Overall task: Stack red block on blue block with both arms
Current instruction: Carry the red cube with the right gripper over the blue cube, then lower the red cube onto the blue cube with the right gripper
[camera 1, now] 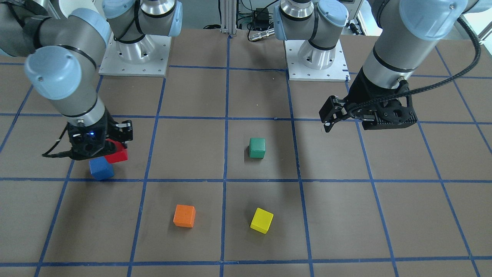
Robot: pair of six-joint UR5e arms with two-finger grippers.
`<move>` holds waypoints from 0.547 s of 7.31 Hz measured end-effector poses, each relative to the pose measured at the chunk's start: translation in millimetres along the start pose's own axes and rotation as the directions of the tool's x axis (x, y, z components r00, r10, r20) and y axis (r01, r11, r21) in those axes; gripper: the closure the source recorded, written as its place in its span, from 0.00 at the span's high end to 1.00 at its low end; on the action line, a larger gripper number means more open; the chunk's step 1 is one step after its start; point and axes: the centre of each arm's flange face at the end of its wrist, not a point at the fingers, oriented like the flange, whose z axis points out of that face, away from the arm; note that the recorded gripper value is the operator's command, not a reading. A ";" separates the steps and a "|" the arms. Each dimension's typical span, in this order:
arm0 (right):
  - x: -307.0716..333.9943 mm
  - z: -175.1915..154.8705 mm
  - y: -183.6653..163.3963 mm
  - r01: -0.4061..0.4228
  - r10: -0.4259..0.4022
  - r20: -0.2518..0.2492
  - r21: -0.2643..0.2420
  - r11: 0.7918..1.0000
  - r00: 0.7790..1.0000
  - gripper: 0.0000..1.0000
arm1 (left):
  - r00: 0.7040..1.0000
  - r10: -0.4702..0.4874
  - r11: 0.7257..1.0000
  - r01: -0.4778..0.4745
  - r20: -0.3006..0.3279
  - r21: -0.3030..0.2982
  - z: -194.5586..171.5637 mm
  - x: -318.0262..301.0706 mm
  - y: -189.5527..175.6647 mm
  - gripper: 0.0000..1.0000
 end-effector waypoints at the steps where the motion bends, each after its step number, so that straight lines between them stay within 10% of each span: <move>1: 21.6 9.1 9.3 0.012 -0.012 0.011 -0.007 1.000 1.000 0.17 | 1.000 0.000 1.000 0.000 -0.001 -0.002 0.2 0.2 0.2 1.00; 4: 32.5 38.6 10.1 -0.009 0.009 0.032 -0.014 1.000 0.999 0.17 | 1.000 0.000 1.000 0.000 -0.001 -0.003 0.4 0.3 0.3 1.00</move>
